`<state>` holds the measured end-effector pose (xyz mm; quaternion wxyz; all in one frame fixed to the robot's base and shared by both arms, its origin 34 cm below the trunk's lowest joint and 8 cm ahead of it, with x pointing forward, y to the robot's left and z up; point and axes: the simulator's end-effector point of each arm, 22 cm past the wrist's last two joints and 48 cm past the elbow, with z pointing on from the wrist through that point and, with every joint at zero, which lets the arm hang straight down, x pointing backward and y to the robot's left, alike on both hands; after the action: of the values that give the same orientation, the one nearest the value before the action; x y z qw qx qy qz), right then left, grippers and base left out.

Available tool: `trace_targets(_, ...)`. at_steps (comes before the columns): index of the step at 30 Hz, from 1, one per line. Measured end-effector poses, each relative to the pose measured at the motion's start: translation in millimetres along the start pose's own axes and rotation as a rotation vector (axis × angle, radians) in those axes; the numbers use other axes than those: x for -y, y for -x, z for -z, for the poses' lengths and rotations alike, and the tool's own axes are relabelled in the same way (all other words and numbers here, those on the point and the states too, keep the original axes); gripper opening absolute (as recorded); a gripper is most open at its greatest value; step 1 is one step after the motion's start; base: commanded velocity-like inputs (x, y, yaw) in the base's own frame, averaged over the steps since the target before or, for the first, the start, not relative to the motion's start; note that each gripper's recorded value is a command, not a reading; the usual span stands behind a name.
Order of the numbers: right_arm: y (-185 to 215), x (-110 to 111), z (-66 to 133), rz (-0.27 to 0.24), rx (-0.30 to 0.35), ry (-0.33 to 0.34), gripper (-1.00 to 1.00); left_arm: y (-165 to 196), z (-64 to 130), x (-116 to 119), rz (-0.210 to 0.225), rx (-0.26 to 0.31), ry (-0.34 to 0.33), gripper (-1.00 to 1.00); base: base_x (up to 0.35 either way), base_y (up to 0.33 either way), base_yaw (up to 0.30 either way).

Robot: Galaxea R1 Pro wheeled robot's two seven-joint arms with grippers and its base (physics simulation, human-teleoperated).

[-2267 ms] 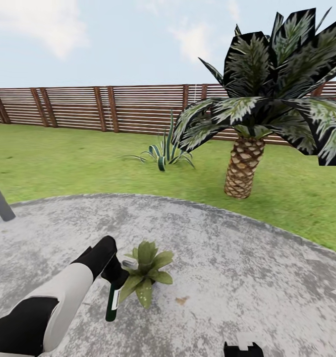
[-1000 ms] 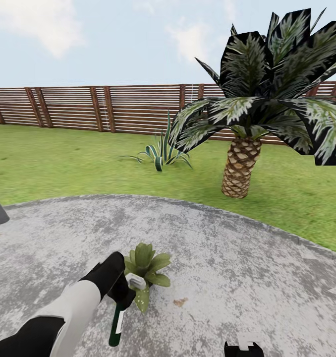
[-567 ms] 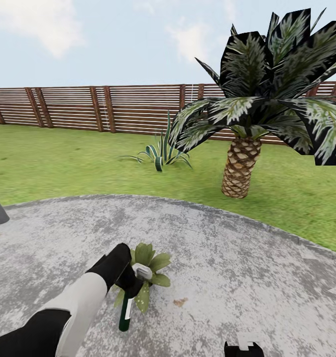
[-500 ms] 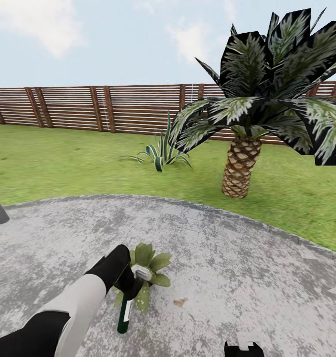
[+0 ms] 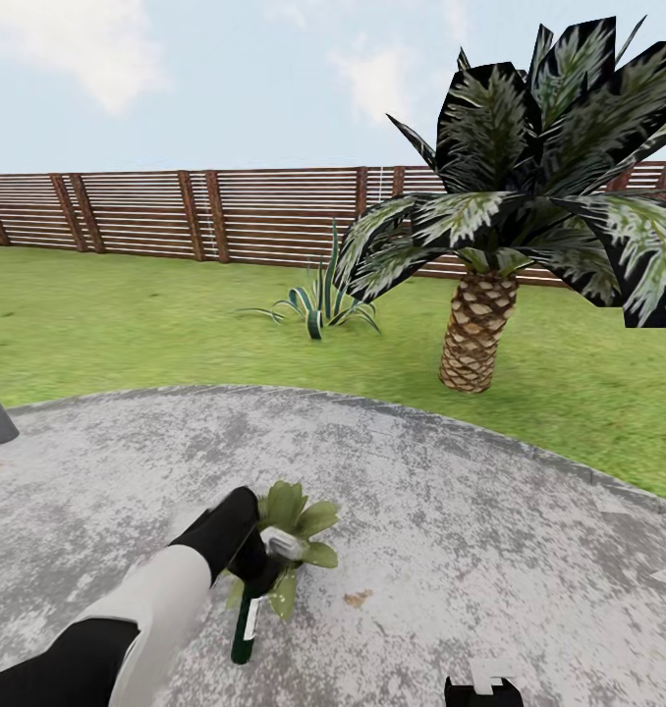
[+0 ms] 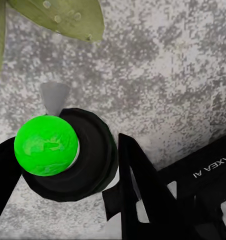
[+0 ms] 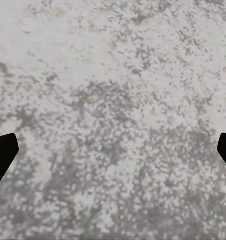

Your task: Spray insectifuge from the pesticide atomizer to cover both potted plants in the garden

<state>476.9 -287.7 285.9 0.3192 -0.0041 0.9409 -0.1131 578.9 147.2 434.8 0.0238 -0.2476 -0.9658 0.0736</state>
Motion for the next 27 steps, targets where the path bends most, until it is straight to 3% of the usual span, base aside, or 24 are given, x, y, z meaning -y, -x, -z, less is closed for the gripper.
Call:
trace_targets(3, 0.0, -0.3, 0.0, 0.000, 0.000, 0.001, 1.00, -10.0, -1.5, -16.3, 0.019, -0.014, 0.015, -1.00, 0.000, 0.000, 0.000)
trace_targets(20, 0.0, -0.3, 0.0, 0.000, 0.000, 0.001, 1.00, -1.8, 6.2, -21.2, 0.003, -0.005, 0.050, -1.00, 0.000, 0.000, 0.000)
trace_targets(24, 0.0, -0.3, 0.0, 0.000, 0.000, 0.001, 1.00, -11.3, -0.5, -23.0, 0.006, -0.022, 0.049, -1.00, 0.000, 0.000, 0.000)
trace_targets(27, -0.1, -0.4, 0.0, 0.000, 0.000, 0.001, 1.00, -47.9, -27.2, -24.5, 0.024, -0.075, 0.033, -1.00, 0.000, 0.000, 0.000)
